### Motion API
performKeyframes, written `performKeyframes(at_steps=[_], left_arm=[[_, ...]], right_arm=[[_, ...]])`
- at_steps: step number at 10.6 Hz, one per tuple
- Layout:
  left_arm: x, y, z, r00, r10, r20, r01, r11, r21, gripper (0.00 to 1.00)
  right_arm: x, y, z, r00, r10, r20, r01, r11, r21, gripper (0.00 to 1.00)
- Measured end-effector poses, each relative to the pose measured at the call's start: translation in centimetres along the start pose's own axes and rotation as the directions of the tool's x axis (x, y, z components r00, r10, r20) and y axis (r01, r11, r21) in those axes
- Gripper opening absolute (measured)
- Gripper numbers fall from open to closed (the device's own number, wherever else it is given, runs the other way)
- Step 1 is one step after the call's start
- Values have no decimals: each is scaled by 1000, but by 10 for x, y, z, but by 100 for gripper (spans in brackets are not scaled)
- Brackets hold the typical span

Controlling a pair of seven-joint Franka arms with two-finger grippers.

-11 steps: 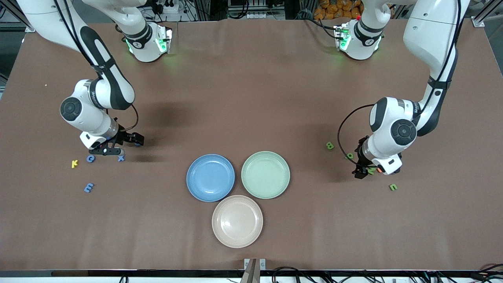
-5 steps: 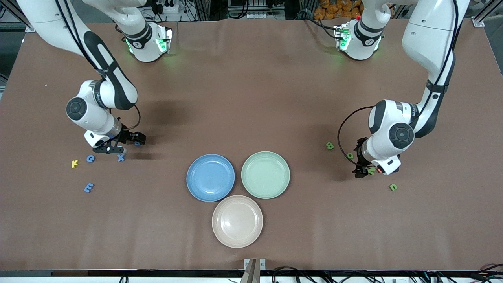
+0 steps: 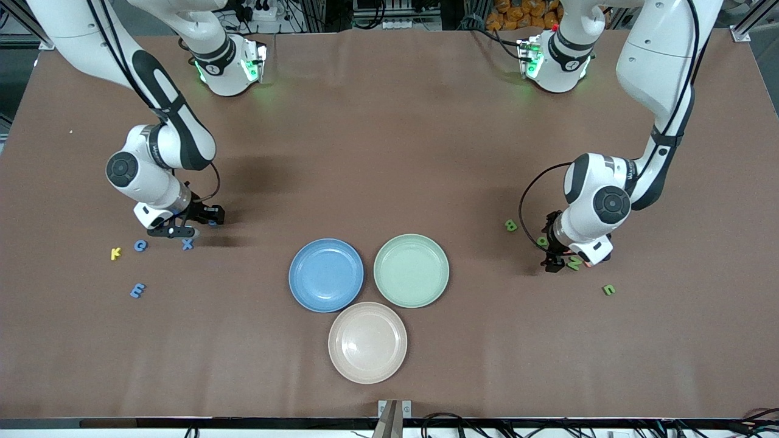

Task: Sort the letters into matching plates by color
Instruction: 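Grasp the blue a with the right gripper while the left gripper grasps green q, then carry the blue a to the blue plate while the left gripper carries q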

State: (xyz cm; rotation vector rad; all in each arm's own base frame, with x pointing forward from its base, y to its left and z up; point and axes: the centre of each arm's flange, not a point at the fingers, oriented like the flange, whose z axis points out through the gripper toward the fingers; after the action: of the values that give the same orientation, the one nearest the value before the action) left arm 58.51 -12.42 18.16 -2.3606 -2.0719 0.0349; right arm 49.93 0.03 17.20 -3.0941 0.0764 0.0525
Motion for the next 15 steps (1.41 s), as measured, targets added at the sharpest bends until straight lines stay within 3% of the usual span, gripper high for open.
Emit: performKeyframes(at_steps=[1,2,6,9,10,14,15], left_arm=[[0,-2,2,1000,-2,0,2,1000,4,100],[0,-5,5,1000,-2,-1,2,1000,10,100],[-7,-12,12,1000,9,1,-9,1000,7,100],[-6,-12,12,1000,7,1,-7,1000,0,100],[-5,-12,12,1000,6,0,-6,1000,-3,95],[-8,-10,8,999,-36,-29,36,999,-26,39],[-8,-10,8,999,-34,-32,33,999,-28,33]], right_arm=[[0,-2,0,1000,-4,0,4,1000,1,59],[0,-2,-1,1000,-4,-2,4,1000,1,49],[0,0,-2,1000,0,-4,0,1000,1,33],[0,0,-2,1000,0,-4,0,1000,1,27],[0,0,-2,1000,0,-4,0,1000,1,27],[4,-1,-6,1000,0,22,0,1000,4,27],[10,-1,-12,999,0,37,0,1000,6,27]])
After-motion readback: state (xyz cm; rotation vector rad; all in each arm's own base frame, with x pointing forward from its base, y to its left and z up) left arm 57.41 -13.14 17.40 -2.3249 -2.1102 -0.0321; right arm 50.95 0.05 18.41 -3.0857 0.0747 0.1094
